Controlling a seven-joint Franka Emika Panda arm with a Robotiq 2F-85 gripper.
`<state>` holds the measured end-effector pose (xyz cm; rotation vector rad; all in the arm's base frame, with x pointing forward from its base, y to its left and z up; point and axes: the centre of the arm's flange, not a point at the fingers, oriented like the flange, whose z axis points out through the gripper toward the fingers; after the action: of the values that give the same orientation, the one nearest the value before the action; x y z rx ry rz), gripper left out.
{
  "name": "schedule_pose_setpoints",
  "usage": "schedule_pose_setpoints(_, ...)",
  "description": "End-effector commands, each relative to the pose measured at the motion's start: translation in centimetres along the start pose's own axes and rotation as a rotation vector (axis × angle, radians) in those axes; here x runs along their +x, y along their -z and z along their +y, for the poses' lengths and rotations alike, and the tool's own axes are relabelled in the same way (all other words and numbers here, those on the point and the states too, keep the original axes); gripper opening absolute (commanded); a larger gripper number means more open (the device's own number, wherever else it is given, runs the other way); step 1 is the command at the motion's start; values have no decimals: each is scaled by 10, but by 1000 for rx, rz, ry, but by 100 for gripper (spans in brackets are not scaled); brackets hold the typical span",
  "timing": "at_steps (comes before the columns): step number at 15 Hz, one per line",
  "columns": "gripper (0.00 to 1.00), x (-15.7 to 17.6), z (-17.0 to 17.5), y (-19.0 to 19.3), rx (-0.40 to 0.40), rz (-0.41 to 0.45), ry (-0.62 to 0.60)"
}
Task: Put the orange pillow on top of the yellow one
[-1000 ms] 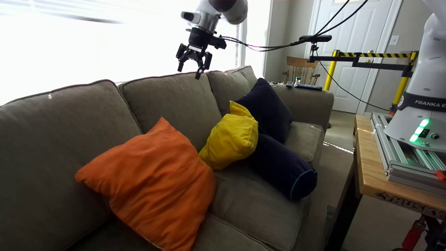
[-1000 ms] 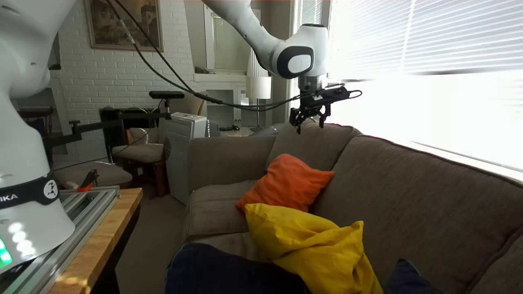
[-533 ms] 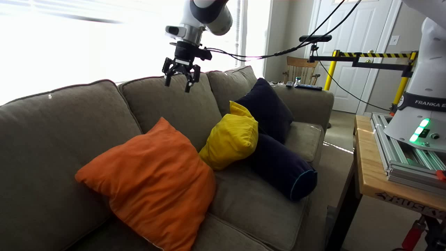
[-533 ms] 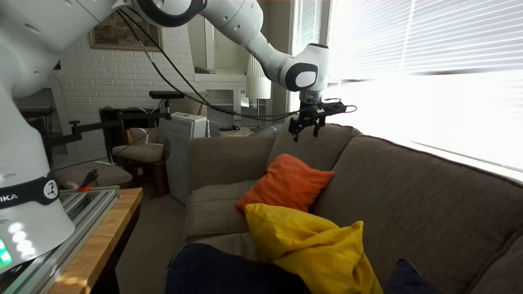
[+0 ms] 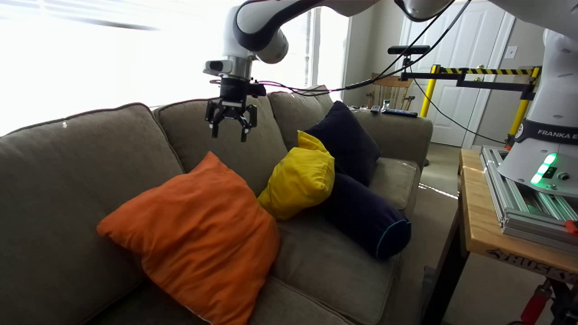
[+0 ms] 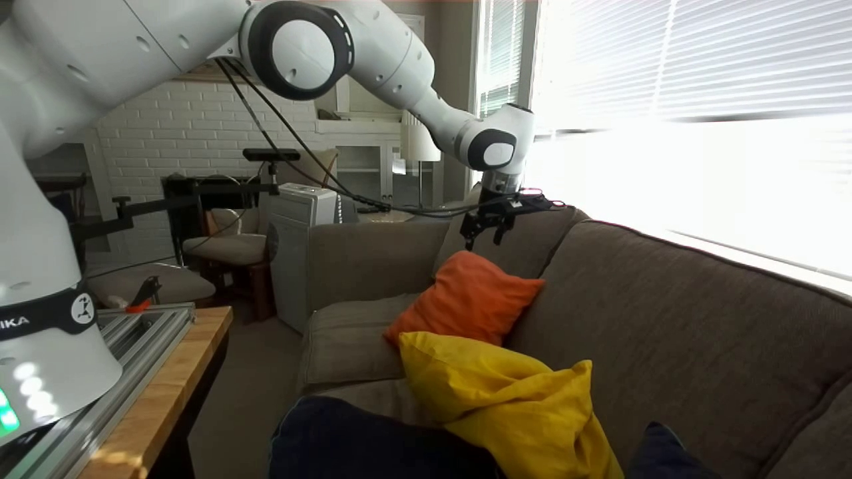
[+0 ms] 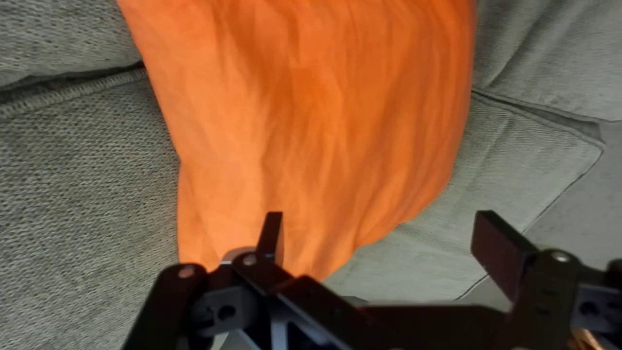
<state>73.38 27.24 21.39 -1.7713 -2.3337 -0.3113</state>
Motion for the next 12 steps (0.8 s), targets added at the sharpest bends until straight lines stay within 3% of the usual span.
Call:
schedule_pose_setpoints(1, 98, 0, 28, -28, 32, -40, 54)
schedule_pose_setpoints(9, 100, -6, 26, -79, 23, -199, 120)
schedule_pose_setpoints(11, 100, -2, 26, -87, 82, -132, 97)
schedule_pose_setpoints(12, 100, -4, 0, -77, 57, -155, 95)
